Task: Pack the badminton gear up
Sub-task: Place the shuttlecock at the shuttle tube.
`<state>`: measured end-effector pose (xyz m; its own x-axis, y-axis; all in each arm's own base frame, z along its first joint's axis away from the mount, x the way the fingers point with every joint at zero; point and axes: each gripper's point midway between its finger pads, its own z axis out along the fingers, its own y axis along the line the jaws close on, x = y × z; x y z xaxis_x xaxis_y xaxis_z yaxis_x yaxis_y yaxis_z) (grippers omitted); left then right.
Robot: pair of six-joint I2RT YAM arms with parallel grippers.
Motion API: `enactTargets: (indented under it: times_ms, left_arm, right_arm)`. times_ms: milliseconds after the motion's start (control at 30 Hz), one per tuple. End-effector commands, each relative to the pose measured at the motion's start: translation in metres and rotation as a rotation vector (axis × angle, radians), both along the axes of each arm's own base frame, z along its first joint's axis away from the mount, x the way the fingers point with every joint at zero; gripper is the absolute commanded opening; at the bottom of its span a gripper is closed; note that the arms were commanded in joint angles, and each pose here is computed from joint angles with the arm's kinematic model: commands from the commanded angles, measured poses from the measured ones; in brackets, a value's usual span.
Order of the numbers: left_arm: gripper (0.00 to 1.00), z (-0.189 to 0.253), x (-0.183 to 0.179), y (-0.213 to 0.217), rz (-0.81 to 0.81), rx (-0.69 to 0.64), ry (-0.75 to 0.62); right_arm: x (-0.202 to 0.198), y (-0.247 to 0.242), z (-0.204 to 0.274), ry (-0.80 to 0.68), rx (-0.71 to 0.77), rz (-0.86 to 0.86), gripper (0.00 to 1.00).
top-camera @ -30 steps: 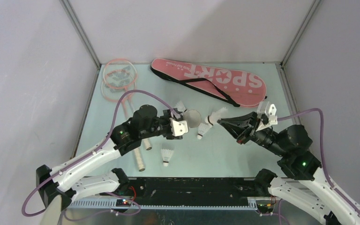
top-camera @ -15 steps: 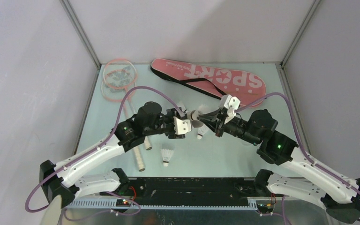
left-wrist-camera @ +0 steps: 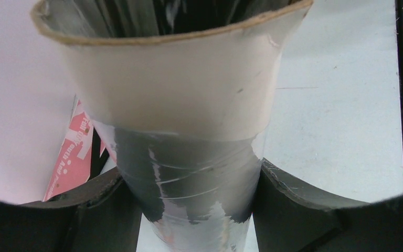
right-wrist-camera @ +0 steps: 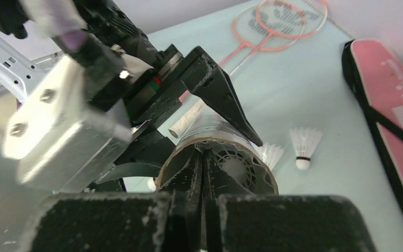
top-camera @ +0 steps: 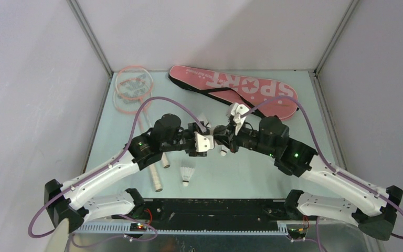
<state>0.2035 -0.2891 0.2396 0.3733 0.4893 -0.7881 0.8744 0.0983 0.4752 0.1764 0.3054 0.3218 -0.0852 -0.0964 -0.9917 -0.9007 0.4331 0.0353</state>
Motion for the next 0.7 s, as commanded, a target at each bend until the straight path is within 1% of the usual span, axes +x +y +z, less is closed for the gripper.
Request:
enactTargets:
  times_ms: [0, 133, 200, 367, 400, 433, 467, 500, 533, 567, 600, 667]
  left_arm:
    - [0.4, 0.02, -0.007, -0.007, -0.054, -0.068, -0.031]
    - [0.4, 0.021, -0.008, -0.008, -0.06, -0.079, -0.032]
    - [0.4, 0.021, -0.009, -0.009, -0.067, -0.083, -0.035]
    - [0.4, 0.022, -0.01, -0.009, -0.071, -0.089, -0.04]
    - [0.4, 0.023, -0.01, -0.009, -0.071, -0.089, -0.041]
    - [0.4, 0.023, -0.01, -0.008, -0.068, -0.089, -0.042]
    - [0.4, 0.023, -0.009, -0.007, -0.065, -0.088, -0.043]
    - [0.4, 0.023, -0.009, -0.007, -0.062, -0.088, -0.043]
    - [0.4, 0.022, -0.009, -0.006, -0.058, -0.088, -0.043]
    - [0.4, 0.021, -0.01, -0.005, -0.056, -0.087, -0.042]
    - [0.4, 0.021, -0.009, -0.004, -0.051, -0.087, -0.043]
    - [0.4, 0.02, -0.009, -0.003, -0.042, -0.088, -0.042]
  right_arm:
    - [-0.001, 0.009, 0.013, 0.061, 0.038, 0.006, 0.0]
    - [0.001, 0.011, 0.007, 0.118, 0.041, -0.02, 0.0]
    - [0.002, 0.013, 0.005, 0.136, 0.048, -0.021, 0.02]
    - [0.003, 0.017, 0.002, 0.169, 0.042, -0.026, 0.12]
    - [0.004, 0.016, 0.002, 0.175, 0.035, -0.032, 0.19]
    - [0.003, 0.014, 0.007, 0.171, 0.044, -0.037, 0.23]
    - [0.003, 0.012, 0.009, 0.173, 0.041, -0.039, 0.31]
    - [-0.001, 0.009, 0.019, 0.161, 0.061, -0.029, 0.35]
    - [-0.003, 0.007, 0.024, 0.155, 0.07, -0.021, 0.44]
    - [-0.009, 0.003, 0.036, 0.134, 0.097, 0.001, 0.49]
    - [-0.012, 0.001, 0.044, 0.119, 0.116, 0.012, 0.56]
    - [-0.023, -0.007, 0.063, 0.081, 0.163, 0.048, 0.64]
